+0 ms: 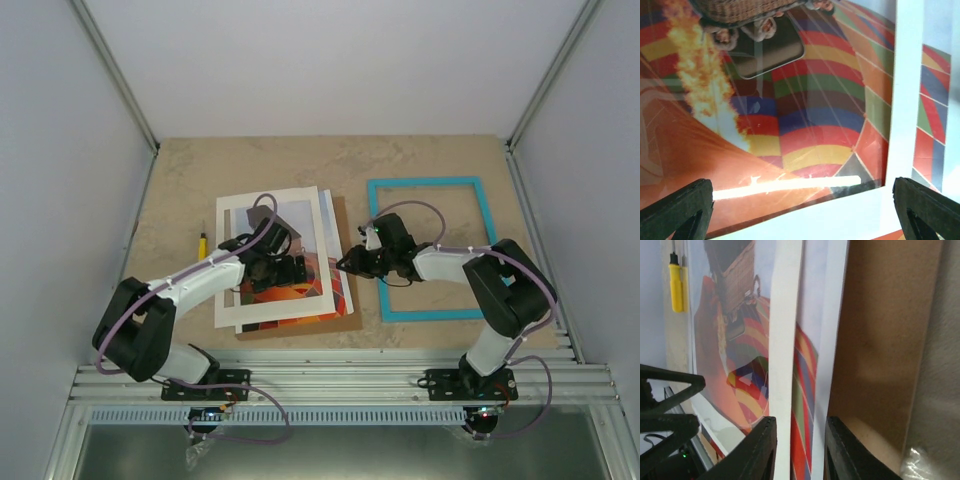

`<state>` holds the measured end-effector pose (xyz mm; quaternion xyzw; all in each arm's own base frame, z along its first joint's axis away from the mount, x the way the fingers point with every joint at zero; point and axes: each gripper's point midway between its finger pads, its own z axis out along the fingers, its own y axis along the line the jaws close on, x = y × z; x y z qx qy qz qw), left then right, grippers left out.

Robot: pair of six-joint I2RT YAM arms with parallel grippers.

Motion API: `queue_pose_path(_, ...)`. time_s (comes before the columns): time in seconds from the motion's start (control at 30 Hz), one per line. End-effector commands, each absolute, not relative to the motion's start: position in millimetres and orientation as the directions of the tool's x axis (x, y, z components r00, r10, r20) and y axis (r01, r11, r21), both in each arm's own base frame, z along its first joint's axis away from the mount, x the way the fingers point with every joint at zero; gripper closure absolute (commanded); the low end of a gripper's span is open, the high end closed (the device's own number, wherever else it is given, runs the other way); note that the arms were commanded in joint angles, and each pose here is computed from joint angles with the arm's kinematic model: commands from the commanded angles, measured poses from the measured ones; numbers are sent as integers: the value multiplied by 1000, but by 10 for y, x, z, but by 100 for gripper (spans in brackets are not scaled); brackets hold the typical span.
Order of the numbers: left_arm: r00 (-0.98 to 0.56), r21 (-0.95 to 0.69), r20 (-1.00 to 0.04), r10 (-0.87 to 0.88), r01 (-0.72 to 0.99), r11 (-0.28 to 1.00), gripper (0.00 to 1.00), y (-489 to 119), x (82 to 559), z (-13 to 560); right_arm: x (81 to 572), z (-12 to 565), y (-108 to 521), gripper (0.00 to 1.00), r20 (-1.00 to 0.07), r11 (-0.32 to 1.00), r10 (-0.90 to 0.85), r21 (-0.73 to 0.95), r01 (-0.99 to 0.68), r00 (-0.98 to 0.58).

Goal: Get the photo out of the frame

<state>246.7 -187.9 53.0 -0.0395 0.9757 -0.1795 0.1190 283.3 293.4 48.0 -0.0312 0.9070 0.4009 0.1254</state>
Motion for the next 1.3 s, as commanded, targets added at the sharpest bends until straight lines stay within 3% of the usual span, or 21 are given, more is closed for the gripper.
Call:
queue_pose_path(0.0,-962,-385,-246,-118,-14,923,0,-2007,2568,655,2918,495,3005,78,-261,644,42,745,-173,-964)
queue_pose_path(0.17,-955,-366,-272,-117,-10,931,0,-2077,2676,710,2906,461,2981,99,-253,650,42,741,-165,-967)
queue_pose_path(0.63,-904,-87,-426,-36,2,996,0,-2260,3099,732,2832,545,2938,100,-264,641,45,747,-175,-963)
queue_pose_path(0.93,-906,33,-422,40,28,999,0,-2406,3122,492,2816,574,2941,100,-269,634,38,751,-185,-962)
queue_pose_path(1.27,-902,150,-428,60,-5,989,0,-2158,3087,423,2794,559,2917,100,-274,642,23,741,-196,-961)
